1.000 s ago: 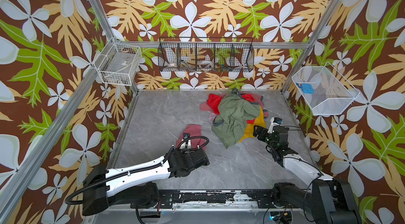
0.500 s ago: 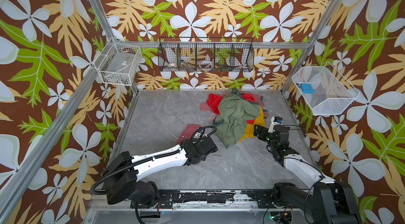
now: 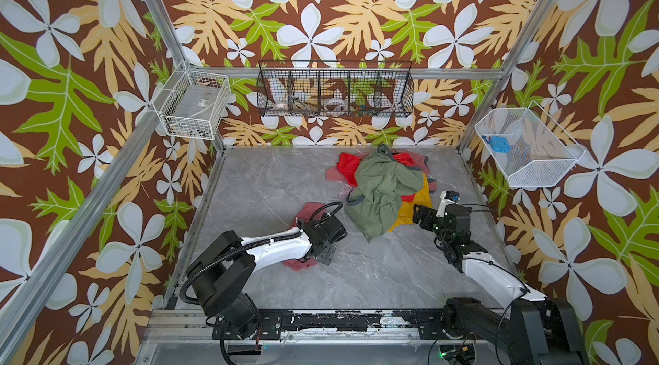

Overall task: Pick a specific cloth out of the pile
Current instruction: 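Regrasp the pink cloth with the left gripper and lift it, then carry the pink cloth farther from the robot beside the pile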

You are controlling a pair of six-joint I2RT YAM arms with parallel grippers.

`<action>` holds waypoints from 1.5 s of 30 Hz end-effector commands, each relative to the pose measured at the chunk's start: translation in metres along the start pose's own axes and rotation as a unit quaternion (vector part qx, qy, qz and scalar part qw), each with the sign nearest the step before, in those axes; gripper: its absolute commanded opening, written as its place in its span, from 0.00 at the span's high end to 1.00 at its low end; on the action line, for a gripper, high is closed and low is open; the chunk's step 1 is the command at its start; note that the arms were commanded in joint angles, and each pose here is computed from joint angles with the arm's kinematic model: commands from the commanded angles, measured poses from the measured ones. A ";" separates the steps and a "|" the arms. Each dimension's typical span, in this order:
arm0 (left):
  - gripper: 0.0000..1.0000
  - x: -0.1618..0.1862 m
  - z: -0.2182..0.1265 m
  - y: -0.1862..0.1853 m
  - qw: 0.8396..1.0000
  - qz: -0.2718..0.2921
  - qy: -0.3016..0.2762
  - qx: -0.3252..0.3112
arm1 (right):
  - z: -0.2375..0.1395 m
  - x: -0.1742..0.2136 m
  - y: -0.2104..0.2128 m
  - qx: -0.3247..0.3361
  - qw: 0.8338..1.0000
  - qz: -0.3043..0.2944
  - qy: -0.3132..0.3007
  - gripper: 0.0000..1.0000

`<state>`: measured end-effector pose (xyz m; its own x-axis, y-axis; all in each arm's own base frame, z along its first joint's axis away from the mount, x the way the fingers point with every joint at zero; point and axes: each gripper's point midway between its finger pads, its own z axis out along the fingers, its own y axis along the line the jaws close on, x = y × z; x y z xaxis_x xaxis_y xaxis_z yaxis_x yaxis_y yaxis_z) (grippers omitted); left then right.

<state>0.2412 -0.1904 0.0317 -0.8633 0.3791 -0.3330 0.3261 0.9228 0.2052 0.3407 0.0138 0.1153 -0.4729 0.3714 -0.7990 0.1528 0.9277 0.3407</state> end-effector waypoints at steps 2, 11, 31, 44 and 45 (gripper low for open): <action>0.03 0.009 0.014 -0.018 0.998 0.038 0.038 0.039 | 0.000 -0.004 0.000 0.002 1.000 -0.004 -0.006 0.06; 0.33 0.038 0.033 -0.017 0.996 0.027 0.085 0.029 | -0.002 -0.007 -0.001 0.007 1.000 -0.010 -0.010 0.05; 1.00 -0.025 -0.018 0.024 0.996 -0.055 -0.059 -0.023 | -0.006 -0.014 0.005 -0.008 1.000 -0.010 -0.027 0.05; 1.00 -0.084 -0.124 0.094 0.960 -0.119 -0.225 -0.117 | -0.030 -0.037 0.028 -0.075 0.993 -0.019 -0.092 0.05; 1.00 -0.087 -0.132 0.101 0.956 -0.123 -0.233 -0.126 | -0.031 -0.038 0.029 -0.076 0.992 -0.018 -0.095 0.05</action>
<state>0.2935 -0.1596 0.1813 -0.6605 0.1831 -0.7282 0.0584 0.9794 0.1933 0.3344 0.0221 0.1604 -0.3345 0.3550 -0.8730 0.0315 0.9300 0.3661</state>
